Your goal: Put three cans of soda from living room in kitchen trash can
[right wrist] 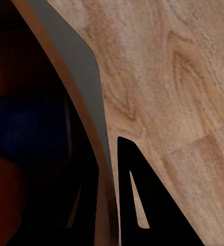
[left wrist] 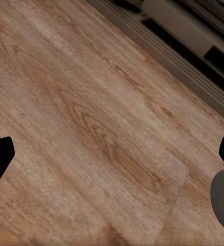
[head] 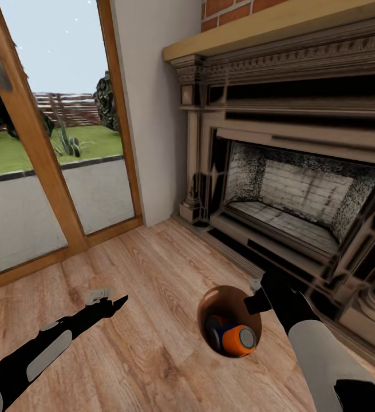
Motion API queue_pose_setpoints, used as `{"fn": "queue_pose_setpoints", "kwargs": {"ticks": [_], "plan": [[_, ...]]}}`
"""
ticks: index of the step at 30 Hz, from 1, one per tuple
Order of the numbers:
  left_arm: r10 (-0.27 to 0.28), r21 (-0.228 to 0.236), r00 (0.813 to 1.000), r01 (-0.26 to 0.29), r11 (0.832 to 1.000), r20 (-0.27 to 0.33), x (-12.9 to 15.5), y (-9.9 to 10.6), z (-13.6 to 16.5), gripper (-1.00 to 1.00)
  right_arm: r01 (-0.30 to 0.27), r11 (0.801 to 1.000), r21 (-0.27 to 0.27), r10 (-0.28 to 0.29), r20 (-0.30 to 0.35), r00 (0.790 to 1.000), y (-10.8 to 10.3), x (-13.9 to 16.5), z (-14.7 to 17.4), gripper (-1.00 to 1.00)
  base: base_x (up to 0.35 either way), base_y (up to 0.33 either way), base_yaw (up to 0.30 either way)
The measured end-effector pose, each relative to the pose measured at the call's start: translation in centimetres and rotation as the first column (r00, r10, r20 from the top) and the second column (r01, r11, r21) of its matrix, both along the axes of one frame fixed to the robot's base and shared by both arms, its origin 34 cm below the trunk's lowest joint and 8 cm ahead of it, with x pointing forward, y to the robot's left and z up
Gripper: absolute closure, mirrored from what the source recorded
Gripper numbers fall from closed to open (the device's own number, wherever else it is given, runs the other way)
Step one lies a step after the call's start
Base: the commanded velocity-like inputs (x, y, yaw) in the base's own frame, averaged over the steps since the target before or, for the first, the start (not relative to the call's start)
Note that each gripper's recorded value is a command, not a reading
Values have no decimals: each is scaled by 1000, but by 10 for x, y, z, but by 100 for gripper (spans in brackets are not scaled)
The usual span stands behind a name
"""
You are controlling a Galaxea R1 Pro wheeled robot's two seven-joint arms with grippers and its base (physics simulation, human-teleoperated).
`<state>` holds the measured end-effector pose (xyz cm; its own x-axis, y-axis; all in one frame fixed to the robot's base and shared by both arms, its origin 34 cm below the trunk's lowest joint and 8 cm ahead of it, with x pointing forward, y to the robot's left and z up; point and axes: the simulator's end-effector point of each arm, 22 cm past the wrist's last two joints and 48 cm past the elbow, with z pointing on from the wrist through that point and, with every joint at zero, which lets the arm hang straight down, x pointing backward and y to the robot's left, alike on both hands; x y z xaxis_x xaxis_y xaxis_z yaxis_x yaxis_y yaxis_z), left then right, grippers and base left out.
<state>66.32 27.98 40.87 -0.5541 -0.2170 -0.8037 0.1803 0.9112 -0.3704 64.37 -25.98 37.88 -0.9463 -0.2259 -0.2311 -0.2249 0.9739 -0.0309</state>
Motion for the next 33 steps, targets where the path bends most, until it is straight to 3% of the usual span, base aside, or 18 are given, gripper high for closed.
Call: {"fn": "queue_pose_setpoints", "kwargs": {"ticks": [8, 13, 17, 22, 28, 33], "plan": [[1, 1, 1000, -1, 1000, -1, 0, 0, 0, -100, 82, 996, 41, -81, -32, 996, -21, -9, -9, 100, 0, 0, 0], [2, 2, 1000, -2, 1000, -1, 0, 1, -1, -100, 89, 996, 11, -88, -38, 995, -43, -12, -10, 100, 0, 0, 0], [5, 3, 1000, -5, 1000, -3, 0, 1, -1, -100, 123, 991, 57, -120, -53, 991, -49, -13, -9, 100, 0, 0, 0], [8, 4, 1000, -8, 1000, -4, 0, 1, -1, -100, 150, 988, 38, -146, -89, 985, -73, -4, -1, 100, 0, 0, 0], [8, 3, 1000, -8, 1000, -4, 0, 1, -2, -100, 169, 984, 64, -157, -154, 975, -70, 3, 9, 100, 0, 0, 0], [9, 4, 1000, -9, 1000, -7, 0, 1, -3, -100, 160, 985, 57, -149, -168, 975, -68, 3, 10, 100, 0, 0, 0]]}}
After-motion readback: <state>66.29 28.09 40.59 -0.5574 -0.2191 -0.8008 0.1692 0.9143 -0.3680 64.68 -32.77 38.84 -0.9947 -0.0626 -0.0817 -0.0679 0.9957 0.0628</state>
